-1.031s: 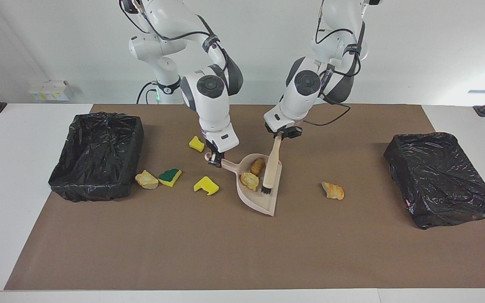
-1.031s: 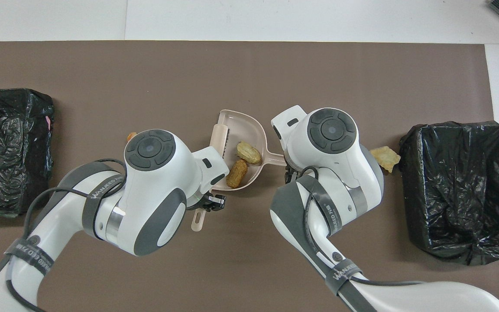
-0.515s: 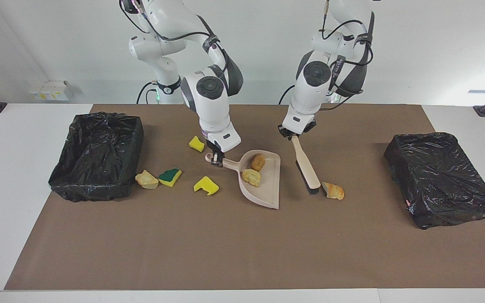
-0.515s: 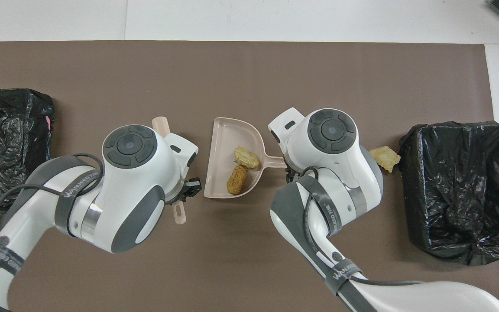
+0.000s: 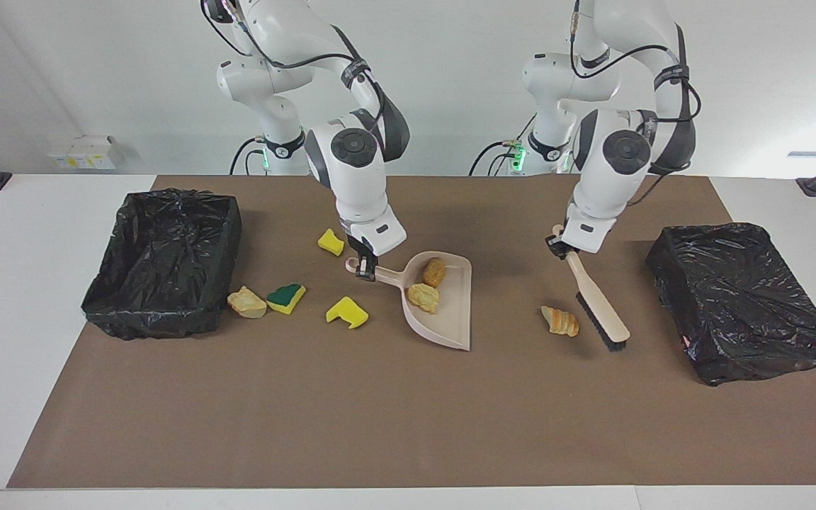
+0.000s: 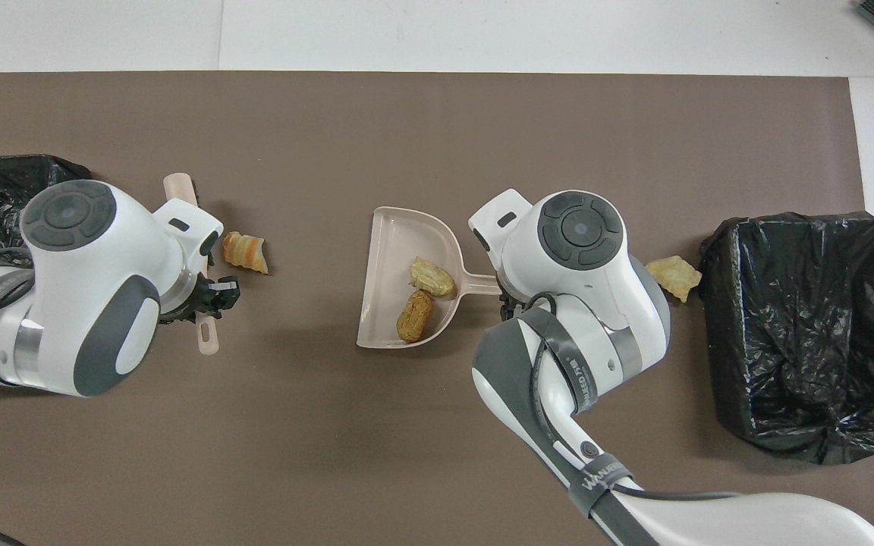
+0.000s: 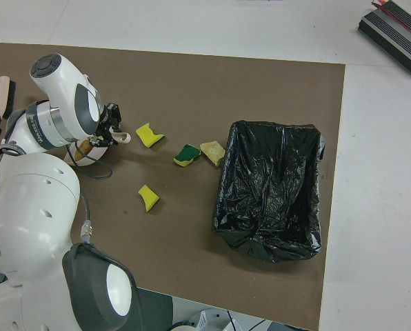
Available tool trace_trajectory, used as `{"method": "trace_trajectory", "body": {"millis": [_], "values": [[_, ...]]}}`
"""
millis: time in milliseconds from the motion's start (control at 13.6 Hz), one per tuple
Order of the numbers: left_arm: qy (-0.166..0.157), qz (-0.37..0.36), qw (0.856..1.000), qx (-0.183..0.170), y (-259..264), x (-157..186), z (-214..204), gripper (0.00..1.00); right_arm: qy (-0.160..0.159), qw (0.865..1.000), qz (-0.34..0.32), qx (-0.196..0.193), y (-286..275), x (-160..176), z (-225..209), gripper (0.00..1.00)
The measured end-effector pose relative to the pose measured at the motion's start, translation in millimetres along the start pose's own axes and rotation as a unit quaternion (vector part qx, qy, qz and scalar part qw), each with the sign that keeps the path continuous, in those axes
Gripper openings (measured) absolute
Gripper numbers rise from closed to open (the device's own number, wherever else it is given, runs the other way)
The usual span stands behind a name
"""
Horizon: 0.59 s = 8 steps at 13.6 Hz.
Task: Sweep and dump trash in bin
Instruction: 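Sweep the remaining crust into the dustpan with the left gripper's brush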
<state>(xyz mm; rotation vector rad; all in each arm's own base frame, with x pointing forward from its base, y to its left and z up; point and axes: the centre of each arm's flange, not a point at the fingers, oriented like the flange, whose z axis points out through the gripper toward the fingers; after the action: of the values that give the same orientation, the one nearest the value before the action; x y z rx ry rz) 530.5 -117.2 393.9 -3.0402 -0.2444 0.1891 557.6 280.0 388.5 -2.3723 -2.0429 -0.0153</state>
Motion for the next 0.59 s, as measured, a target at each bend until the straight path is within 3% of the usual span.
{"method": "trace_trajectory", "body": {"millis": [221, 589], "values": [[-0.019, 0.075, 0.997, 0.003, -12, 3, 29, 0.27, 0.000, 1.000, -0.001, 0.000, -1, 1, 0, 0.33], [-0.039, 0.156, 0.987, -0.029, 53, -27, 43, 0.27, 0.000, 1.000, -0.001, 0.000, -1, 1, 0, 0.33]]}}
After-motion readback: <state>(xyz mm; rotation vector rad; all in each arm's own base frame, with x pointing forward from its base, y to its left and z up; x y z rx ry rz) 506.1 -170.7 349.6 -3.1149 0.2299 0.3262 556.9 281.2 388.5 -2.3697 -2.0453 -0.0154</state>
